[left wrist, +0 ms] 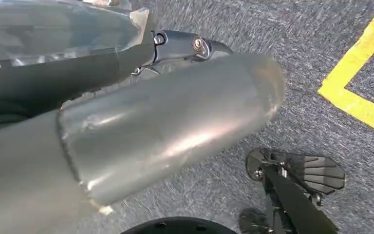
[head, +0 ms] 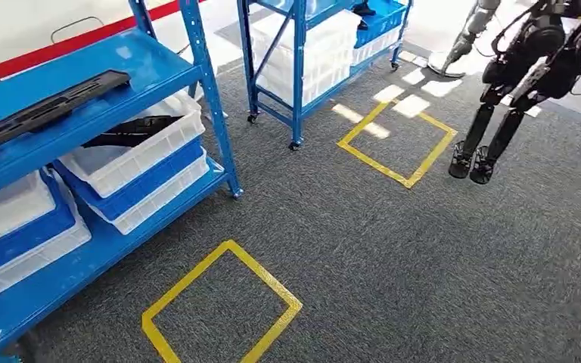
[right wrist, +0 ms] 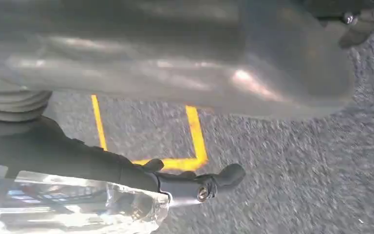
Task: Take the parts from the cabinet and place them on the table.
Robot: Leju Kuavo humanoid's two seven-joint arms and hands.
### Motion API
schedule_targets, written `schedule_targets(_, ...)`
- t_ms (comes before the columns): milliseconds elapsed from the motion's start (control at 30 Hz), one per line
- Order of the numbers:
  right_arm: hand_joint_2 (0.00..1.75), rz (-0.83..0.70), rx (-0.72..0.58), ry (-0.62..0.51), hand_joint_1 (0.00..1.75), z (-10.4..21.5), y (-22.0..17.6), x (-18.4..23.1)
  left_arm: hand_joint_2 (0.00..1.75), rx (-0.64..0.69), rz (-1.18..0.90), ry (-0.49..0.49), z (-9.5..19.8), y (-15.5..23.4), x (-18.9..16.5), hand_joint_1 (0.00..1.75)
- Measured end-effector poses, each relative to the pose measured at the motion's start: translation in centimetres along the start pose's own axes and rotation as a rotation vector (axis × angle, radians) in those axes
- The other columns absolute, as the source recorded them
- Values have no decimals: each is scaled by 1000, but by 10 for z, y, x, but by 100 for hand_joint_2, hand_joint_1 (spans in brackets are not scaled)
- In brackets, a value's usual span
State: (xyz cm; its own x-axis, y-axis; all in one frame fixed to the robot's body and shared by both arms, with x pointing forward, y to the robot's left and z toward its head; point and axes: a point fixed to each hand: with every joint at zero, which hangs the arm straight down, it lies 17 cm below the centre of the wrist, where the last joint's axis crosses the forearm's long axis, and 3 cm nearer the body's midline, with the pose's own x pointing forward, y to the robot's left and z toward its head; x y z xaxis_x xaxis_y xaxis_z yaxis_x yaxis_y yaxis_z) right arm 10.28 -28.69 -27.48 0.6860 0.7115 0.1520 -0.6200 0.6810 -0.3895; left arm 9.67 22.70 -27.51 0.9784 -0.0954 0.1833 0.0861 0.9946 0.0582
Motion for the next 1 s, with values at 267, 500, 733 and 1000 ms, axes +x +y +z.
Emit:
schedule_targets(267, 0, -2, 5, 3, 0, 1, 4, -2, 0, -6, -9, 2, 0, -1, -1, 0)
schedule_targets(500, 0, -5, 3, -2, 0, 1, 3, 3, 0, -3, -11, -3, 0, 1, 3, 0)
schedule_targets(733, 0, -4, -1, -3, 0, 0, 1, 3, 0, -6, -11, -6, 0, -1, 6, 0)
schedule_targets(1000, 0, 0, 2, 3, 0, 1, 2, -2, 0, -11, -9, -1, 1, -5, 2, 0)
